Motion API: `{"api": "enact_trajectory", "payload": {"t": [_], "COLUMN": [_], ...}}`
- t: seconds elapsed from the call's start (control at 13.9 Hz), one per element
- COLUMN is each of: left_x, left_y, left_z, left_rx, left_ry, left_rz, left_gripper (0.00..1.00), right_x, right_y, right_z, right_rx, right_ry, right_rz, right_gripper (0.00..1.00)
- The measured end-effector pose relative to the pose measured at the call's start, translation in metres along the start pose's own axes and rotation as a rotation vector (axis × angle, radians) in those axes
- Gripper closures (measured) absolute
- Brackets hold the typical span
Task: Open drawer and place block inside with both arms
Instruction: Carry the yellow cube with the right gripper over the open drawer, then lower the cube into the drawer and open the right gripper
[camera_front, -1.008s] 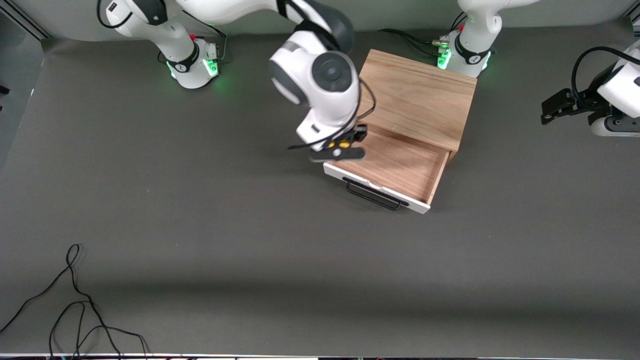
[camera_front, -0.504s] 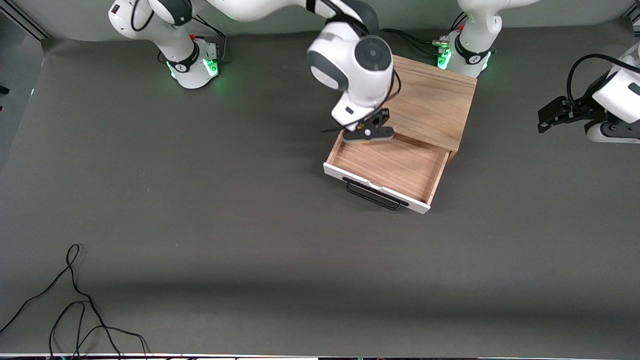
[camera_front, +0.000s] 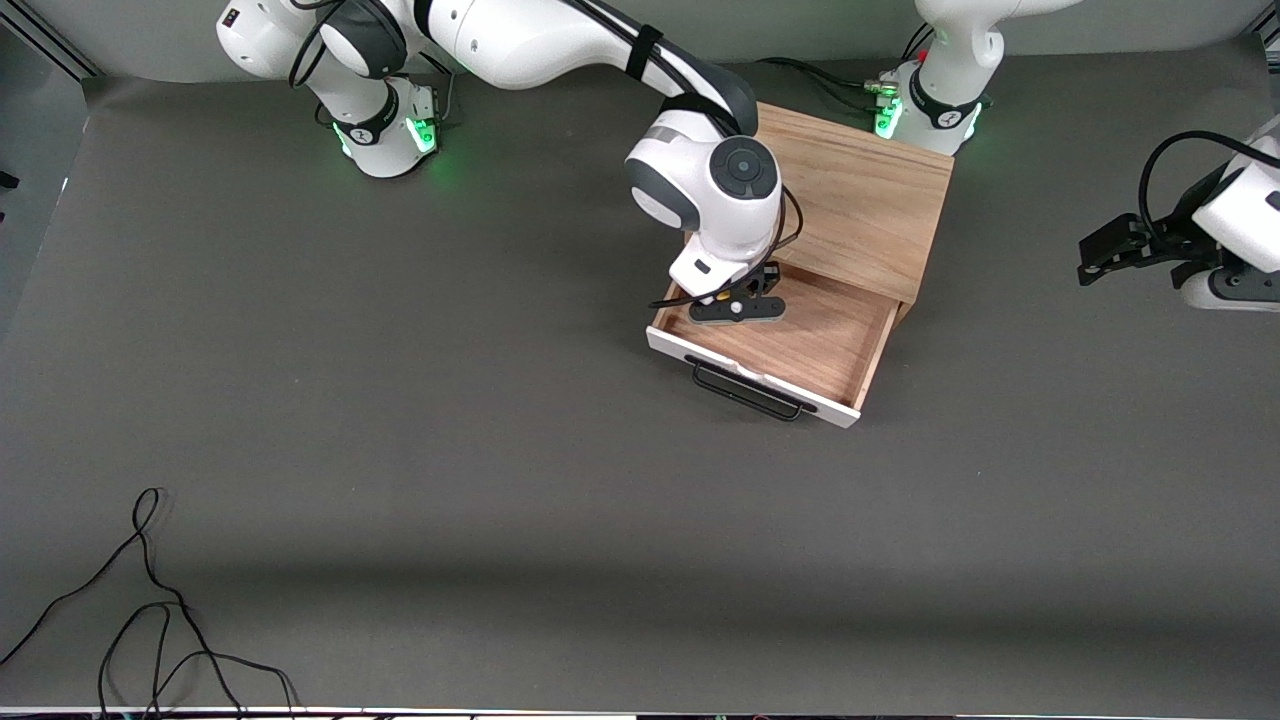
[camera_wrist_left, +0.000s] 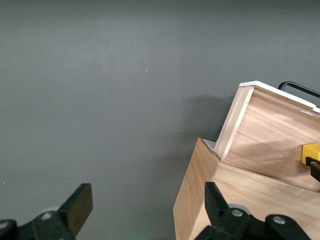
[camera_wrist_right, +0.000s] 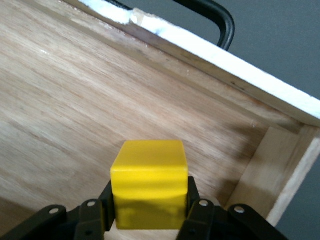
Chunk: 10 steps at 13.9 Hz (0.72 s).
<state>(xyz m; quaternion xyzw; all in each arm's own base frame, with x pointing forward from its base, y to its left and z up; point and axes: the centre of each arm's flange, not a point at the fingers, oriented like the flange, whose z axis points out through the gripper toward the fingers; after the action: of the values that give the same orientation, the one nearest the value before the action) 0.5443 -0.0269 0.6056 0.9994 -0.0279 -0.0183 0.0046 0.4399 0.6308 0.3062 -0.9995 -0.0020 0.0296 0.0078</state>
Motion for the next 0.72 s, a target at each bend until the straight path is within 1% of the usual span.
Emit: {"api": "enact_trajectory", "payload": {"t": [0.14,0.22,0.36,0.58,0.65,0.72], "left_x": [0.001,0.001,0.001,0.002,0.002,0.002], "left_y": [-0.003,-0.004,-0.004,-0.003,-0.002,-0.003], "left_z": [-0.002,-0.002,-0.004,-0.005,-0.006,-0.007], "left_rx": [-0.004,-0.005,-0.005,-0.004,-0.004,-0.004], "left_ry": [0.004,0.006,0.009,0.012,0.014,0.014], "left_rz": [-0.003,-0.005,-0.006,-0.004,-0.003,-0.005], "left_gripper": [0.0,0.0,0.0,0.0,0.0,0.0], "right_x": [0.0,0.0,0.004,0.016,0.023,0.031], "right_y": [0.0,0.0,0.001,0.008,0.012,0.019], "right_z": [0.0,0.001,0.006,0.0,-0.008,-0.019], "right_rx": [0.0,-0.002,-0.006,-0.005,0.002,0.004], "right_ry": [0.001,0.003,0.01,0.031,0.038,0.04], "right_rz": [0.0,-0.001,0.002,0.019,0.029,0.043], "right_gripper": [0.44,0.4,0.19,0.17,0.15,0.15]}}
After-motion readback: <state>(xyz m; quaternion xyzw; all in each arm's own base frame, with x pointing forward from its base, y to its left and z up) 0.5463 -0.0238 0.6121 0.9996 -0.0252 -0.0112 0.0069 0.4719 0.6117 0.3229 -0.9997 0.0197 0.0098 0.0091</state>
